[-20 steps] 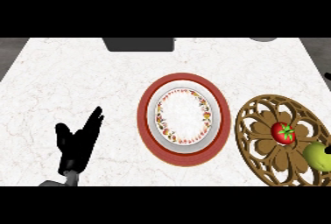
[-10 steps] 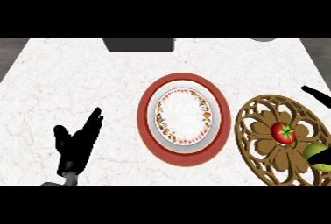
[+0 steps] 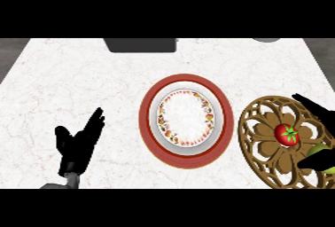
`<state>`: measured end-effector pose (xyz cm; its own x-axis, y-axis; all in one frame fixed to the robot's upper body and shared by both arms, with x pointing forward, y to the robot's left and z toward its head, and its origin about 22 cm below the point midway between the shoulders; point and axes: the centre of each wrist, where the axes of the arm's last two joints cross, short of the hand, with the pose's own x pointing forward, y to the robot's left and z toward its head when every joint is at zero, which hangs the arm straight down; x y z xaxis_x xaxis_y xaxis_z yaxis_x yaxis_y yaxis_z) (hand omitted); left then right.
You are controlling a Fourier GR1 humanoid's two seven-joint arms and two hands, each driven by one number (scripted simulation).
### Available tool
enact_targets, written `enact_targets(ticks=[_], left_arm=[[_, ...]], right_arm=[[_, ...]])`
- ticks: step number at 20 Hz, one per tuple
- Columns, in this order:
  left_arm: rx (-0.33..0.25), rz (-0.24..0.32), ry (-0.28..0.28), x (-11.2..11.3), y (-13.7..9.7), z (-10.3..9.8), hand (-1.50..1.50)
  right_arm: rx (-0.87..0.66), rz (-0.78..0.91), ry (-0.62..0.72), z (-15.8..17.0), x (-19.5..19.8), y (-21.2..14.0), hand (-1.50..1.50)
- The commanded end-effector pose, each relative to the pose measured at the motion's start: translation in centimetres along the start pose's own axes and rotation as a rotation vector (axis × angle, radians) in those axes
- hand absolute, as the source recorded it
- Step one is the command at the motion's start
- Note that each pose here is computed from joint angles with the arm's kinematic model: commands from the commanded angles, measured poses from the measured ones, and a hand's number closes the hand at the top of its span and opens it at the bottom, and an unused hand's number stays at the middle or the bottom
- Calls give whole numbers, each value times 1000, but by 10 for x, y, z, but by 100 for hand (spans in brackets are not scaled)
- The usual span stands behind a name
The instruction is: Pick the tomato from the placemat and place it in the plate
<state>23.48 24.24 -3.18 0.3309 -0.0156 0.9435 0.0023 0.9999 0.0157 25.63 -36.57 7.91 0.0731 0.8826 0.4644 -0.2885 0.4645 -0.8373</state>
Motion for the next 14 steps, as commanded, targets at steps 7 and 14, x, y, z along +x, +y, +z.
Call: enact_targets(ticks=[7, 14], left_arm=[[-7, 11, 42, -11, 3, -2, 0], [-19, 8, 32, 17, 7, 7, 0]], right_arm=[[21, 37, 40, -18, -9, 16, -150], [75, 70, 62, -53, -9, 25, -150]])
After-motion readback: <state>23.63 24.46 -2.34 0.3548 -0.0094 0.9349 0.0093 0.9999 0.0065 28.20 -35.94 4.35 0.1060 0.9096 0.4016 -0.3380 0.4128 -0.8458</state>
